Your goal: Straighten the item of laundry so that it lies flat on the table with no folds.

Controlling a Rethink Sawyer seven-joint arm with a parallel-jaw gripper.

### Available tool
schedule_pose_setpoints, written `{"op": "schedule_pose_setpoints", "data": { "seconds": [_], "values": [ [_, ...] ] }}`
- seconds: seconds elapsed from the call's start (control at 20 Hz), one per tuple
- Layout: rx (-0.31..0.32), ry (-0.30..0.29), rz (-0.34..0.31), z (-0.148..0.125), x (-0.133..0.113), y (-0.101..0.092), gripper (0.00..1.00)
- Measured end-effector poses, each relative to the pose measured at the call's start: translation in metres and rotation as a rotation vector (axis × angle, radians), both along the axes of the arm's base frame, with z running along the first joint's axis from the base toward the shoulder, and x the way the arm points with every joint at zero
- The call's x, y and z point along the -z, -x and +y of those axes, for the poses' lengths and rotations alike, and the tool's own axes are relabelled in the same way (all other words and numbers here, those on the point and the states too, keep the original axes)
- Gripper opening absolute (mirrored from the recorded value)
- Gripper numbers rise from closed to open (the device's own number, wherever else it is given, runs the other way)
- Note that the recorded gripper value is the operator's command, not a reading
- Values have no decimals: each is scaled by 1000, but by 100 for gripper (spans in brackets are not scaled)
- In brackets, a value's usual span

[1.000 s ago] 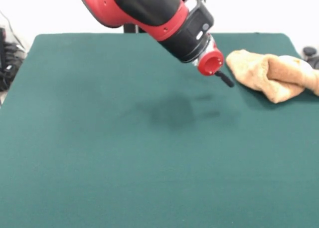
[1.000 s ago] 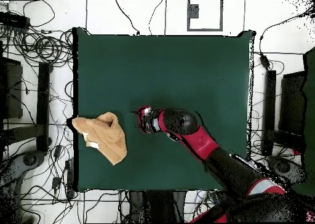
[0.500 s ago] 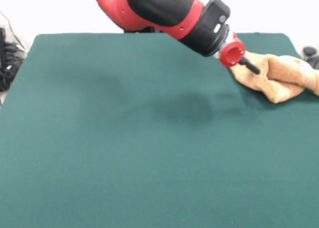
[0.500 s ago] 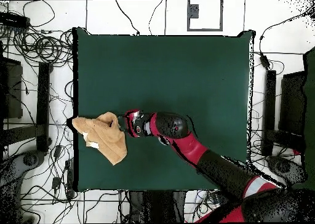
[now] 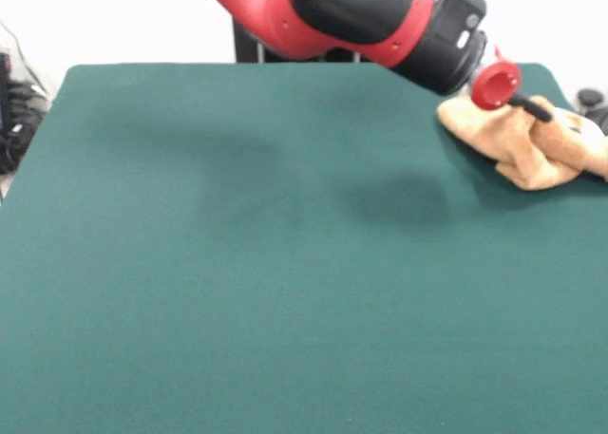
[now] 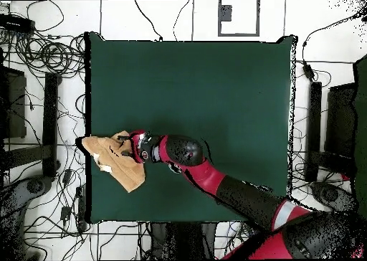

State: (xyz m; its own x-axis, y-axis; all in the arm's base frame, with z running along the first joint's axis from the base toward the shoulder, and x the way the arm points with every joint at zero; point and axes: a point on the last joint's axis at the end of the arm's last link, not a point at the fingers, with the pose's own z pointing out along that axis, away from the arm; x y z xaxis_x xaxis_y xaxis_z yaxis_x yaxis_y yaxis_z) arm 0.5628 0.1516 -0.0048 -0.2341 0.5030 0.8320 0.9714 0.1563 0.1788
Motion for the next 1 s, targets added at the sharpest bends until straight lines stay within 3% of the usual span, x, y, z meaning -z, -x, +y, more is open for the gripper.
{"op": "schedule_pose_setpoints", "data": {
  "seconds": [0.15,0.35,0.45,0.55,0.6,0.65,0.7,0.8,0.9,1.0],
  "values": [
    [-15,1,0,8,0,3,100],
    [-108,157,-1,21,30,16,100],
    [-229,323,-25,33,57,26,100],
    [-301,372,-46,44,55,23,100],
    [-351,401,-61,52,51,20,100],
    [-439,459,-81,62,44,15,100],
    [-476,489,-89,65,42,13,100],
    [-650,636,-136,80,35,5,100],
    [-768,741,-177,93,29,1,100],
    [-839,817,-211,99,25,-3,100]
  ]
}}
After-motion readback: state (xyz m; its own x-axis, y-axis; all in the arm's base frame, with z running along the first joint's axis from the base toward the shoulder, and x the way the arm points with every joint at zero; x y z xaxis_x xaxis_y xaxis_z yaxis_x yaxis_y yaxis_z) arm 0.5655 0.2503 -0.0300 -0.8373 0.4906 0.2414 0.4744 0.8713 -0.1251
